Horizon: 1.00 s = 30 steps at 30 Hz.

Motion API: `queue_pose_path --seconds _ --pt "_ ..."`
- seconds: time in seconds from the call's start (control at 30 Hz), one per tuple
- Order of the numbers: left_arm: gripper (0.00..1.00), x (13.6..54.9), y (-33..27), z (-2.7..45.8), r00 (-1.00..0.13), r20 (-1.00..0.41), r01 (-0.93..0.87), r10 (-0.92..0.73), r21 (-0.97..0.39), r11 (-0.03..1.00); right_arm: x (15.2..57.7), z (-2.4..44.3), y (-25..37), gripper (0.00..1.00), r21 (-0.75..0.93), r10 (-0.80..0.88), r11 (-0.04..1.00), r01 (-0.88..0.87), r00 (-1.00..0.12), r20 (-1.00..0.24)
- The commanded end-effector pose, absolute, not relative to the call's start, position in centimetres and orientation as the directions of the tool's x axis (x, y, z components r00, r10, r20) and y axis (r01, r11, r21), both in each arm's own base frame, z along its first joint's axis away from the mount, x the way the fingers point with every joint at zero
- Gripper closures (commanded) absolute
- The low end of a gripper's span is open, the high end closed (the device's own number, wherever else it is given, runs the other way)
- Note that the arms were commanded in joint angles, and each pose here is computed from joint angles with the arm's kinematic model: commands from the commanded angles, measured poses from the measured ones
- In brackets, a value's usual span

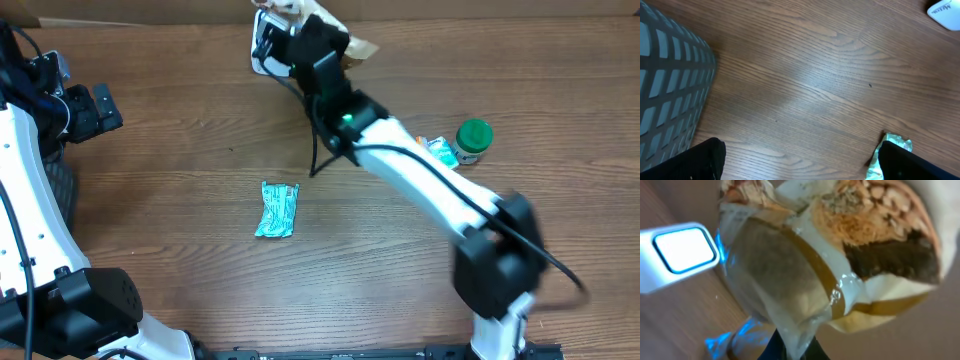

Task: Scan the item barcode
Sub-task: 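Lift the brown snack bag and present it to the white scanner, then lower the snack bag at the right of the table and release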

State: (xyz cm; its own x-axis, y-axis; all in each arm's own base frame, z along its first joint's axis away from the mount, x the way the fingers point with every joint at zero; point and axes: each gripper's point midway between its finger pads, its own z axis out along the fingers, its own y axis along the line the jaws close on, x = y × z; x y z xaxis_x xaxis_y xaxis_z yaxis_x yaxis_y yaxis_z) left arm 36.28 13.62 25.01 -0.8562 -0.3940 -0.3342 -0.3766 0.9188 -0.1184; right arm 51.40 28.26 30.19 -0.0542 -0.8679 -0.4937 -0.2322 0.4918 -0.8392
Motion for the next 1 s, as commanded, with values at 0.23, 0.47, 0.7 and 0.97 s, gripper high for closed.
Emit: queue_pose_path --seconds 0.23,0.47,0.7,0.97 --pt "0.0 36.5 13.3 24.8 -0.869 -0.333 -0.348 -0.367 -0.115 0.93 36.4 29.5 26.3 0.96 -0.091 -0.526 0.716 -0.692 -0.449 -0.722" --pt "0.0 36.5 13.3 24.8 -0.869 -0.333 -0.348 -0.367 -0.115 0.93 32.3 21.4 20.0 0.96 0.114 -0.549 0.767 -0.632 -0.737 -0.396" --pt "0.0 36.5 13.3 24.8 -0.869 -0.333 -0.348 -0.367 -0.115 0.93 31.8 13.9 13.8 0.96 0.14 -0.459 0.862 -0.488 -0.866 -0.197" --pt "0.0 36.5 13.3 24.8 -0.869 -0.333 -0.348 -0.367 -0.115 0.93 33.4 9.0 6.4 0.92 0.049 -0.308 0.947 -0.318 -0.94 -0.15"
